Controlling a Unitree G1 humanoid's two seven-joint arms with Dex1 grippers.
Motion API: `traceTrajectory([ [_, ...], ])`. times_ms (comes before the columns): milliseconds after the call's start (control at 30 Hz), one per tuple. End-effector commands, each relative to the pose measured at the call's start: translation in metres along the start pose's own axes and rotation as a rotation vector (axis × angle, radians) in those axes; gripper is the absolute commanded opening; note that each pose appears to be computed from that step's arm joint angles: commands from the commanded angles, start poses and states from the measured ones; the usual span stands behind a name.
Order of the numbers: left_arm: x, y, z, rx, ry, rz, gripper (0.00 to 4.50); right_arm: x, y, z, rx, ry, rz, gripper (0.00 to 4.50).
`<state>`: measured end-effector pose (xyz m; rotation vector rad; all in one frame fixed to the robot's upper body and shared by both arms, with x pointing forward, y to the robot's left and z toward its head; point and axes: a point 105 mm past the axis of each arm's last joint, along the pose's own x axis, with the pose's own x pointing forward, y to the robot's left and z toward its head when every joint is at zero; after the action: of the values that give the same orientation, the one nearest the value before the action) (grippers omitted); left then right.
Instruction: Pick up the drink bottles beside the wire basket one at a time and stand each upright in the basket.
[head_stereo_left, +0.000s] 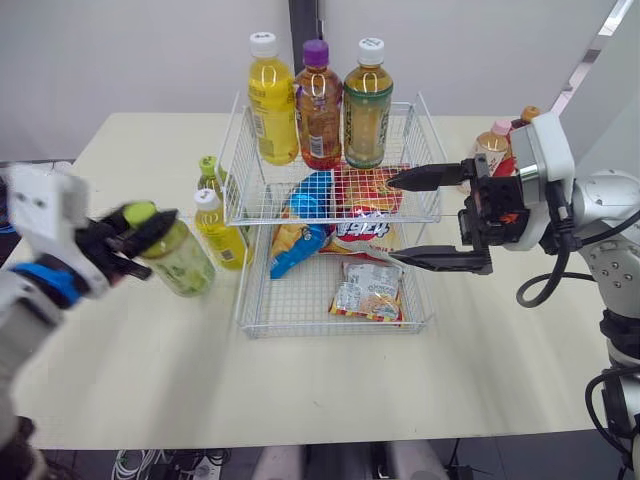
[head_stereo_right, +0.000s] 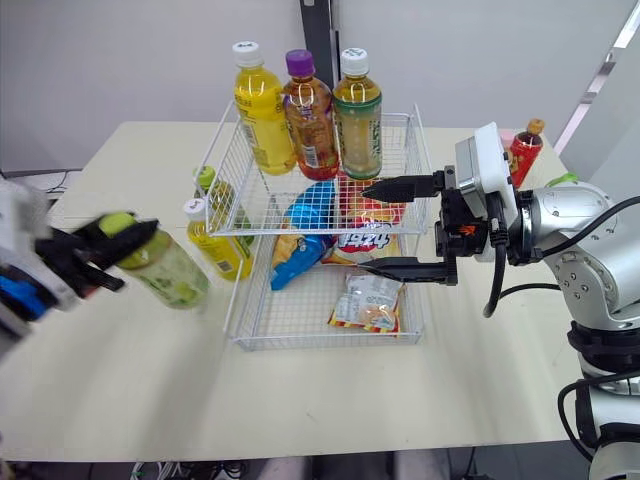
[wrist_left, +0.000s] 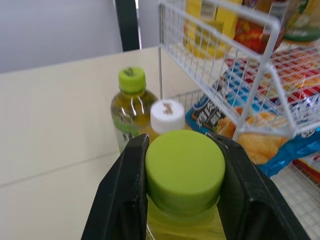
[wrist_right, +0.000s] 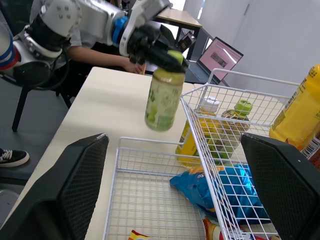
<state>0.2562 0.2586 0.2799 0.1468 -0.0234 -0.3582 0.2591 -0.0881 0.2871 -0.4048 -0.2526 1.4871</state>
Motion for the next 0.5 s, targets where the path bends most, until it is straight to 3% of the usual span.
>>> traceTrajectory([
  [33, -0.008, 0.003, 0.047, -0.011, -0.081, -0.120, 1.36, -0.006, -0.003, 0.014, -0.063, -0.009, -0.017, 4.50],
  [300, -0.007, 0.012, 0.132, 0.011, -0.216, -0.233, 1.36, -0.019, -0.005, 0.012, -0.059, 0.043, -0.070, 4.50],
  [500, 0.009, -0.012, 0.185, 0.022, -0.300, -0.421, 1.36, -0.026, -0.007, 0.014, -0.050, 0.053, -0.116, 4.50],
])
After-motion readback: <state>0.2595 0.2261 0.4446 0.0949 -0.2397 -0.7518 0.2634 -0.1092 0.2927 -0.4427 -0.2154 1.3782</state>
